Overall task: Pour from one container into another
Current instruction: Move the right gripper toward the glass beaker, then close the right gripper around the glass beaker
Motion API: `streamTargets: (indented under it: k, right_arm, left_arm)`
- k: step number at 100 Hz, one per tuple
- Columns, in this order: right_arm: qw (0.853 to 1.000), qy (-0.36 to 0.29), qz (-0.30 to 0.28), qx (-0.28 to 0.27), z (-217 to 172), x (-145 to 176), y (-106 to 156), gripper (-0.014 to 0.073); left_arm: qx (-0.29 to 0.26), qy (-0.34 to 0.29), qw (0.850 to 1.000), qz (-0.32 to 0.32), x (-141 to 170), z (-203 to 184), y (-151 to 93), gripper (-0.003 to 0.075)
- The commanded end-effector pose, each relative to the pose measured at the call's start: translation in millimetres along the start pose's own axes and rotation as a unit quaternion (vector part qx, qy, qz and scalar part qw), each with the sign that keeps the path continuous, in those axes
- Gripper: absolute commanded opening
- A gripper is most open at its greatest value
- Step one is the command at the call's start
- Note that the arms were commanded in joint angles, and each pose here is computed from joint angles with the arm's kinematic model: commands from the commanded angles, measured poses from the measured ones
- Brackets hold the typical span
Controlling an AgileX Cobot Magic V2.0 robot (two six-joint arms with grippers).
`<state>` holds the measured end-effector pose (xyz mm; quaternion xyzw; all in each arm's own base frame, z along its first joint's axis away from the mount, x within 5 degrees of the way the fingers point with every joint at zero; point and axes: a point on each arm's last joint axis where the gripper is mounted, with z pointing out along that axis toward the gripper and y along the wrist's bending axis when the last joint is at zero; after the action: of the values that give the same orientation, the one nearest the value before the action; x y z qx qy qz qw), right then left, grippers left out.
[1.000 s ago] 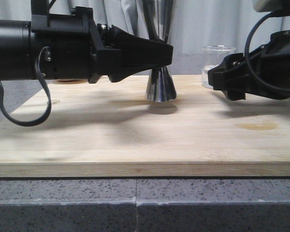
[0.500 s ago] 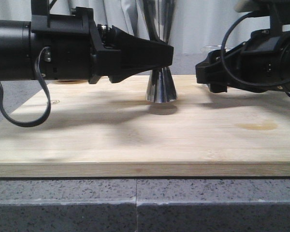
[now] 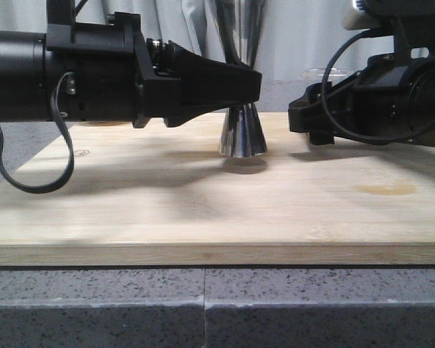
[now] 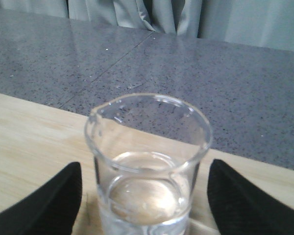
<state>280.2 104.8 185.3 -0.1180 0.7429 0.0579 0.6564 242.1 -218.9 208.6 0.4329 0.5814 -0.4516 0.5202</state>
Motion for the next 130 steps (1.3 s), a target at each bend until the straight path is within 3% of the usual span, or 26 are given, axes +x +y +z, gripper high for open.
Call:
streamTargets:
  k: [1,61,81,119,130]
  right_arm:
    - [0.997,-0.074,0.001,0.004,0.1,-24.0,-1.0,0.0458]
    - [0.996,-0.084,0.001,0.006,-0.2,-25.8,-1.3,0.0456]
    - [0.996,-0.093,0.001,0.008,-0.5,-27.5,-1.6,0.0351]
    - [0.996,-0.093,0.001,0.008,-0.5,-27.5,-1.6,0.0338]
    - [0.996,-0.093,0.001,0.008,-0.5,-27.5,-1.6,0.0272]
  left_arm:
    - [0.013,-0.071,0.997,0.017,-30.3,-2.0,-3.8,-0.0019]
    - [0.014,-0.070,0.997,0.017,-30.1,-2.0,-4.0,-0.0019]
    - [0.015,-0.069,0.997,0.017,-29.9,-2.0,-4.3,-0.0019]
    - [0.015,-0.069,0.997,0.017,-29.9,-2.0,-4.3,-0.0019]
    - [0.015,-0.069,0.997,0.017,-29.9,-2.0,-4.3,-0.0019]
